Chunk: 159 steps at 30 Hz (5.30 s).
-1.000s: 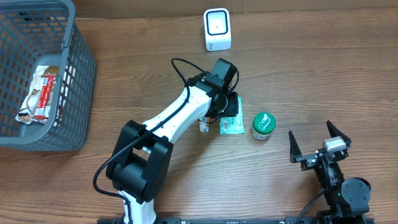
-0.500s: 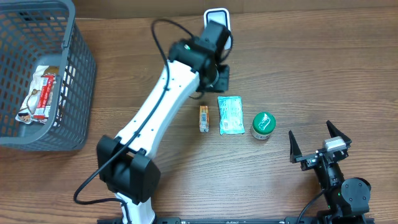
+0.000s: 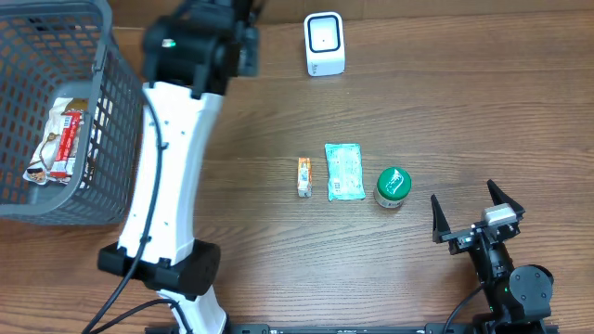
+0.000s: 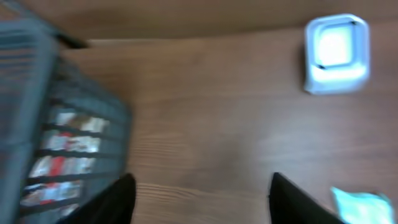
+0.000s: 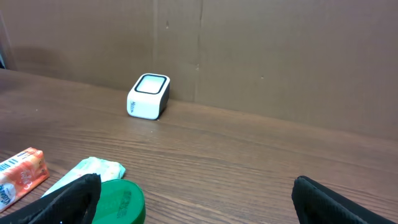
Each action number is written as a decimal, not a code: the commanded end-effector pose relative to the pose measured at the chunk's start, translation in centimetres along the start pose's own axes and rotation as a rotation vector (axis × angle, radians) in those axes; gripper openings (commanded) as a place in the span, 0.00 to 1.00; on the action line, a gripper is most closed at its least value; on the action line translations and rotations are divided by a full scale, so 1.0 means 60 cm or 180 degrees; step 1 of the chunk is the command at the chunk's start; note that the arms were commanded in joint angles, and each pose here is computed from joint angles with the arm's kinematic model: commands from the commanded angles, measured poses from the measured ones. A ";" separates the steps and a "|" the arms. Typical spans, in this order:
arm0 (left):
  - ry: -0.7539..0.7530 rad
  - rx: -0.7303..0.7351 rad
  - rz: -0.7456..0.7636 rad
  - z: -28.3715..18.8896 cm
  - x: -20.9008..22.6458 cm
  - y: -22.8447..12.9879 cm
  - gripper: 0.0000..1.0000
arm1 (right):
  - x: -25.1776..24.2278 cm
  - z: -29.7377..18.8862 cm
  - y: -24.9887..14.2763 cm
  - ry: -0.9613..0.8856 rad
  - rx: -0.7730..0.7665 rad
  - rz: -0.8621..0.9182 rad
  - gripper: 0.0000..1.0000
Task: Scan the item barcode
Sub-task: 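Swing the left gripper back over the grey basket, then lower the left gripper into the basket and grasp the red-and-white snack bag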
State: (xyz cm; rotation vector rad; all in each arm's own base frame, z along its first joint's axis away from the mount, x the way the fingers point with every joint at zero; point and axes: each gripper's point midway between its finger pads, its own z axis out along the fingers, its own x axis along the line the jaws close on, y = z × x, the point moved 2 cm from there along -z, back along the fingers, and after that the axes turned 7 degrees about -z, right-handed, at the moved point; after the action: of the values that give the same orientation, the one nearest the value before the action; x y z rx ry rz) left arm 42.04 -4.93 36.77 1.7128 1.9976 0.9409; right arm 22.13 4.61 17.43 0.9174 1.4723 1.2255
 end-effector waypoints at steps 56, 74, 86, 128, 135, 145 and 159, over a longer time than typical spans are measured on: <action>0.0389 0.1411 -0.1091 0.402 0.554 -0.208 1.00 | 0.000 0.000 -0.005 -0.0012 0.0003 -0.0013 1.00; 0.0187 0.1904 -0.0883 0.519 0.539 -0.308 1.00 | 0.000 0.000 -0.004 -0.0012 0.0001 -0.0012 1.00; 0.0109 0.2210 -0.0859 0.565 0.525 -0.370 0.96 | 0.000 0.000 -0.004 -0.0012 0.0001 -0.0012 1.00; 0.0230 0.2163 -0.1278 0.538 0.527 -0.341 0.04 | 0.000 0.000 -0.004 -0.0012 0.0001 -0.0012 1.00; 0.0478 0.1760 -0.1764 0.479 0.553 -0.257 0.04 | 0.000 0.000 -0.004 -0.0012 0.0001 -0.0012 1.00; 0.0525 0.1040 -0.2097 0.372 0.569 -0.147 0.04 | 0.000 0.000 -0.005 -0.0012 0.0003 -0.0012 1.00; -0.0003 -0.0010 -0.2307 0.130 0.524 -0.009 0.04 | 0.000 0.000 -0.004 -0.0012 0.0001 -0.0012 1.00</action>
State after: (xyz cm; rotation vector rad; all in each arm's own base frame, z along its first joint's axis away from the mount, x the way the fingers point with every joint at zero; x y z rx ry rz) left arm 41.84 29.75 28.31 0.9103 2.4991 0.5719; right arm 22.13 4.61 17.44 0.9165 1.4717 1.2250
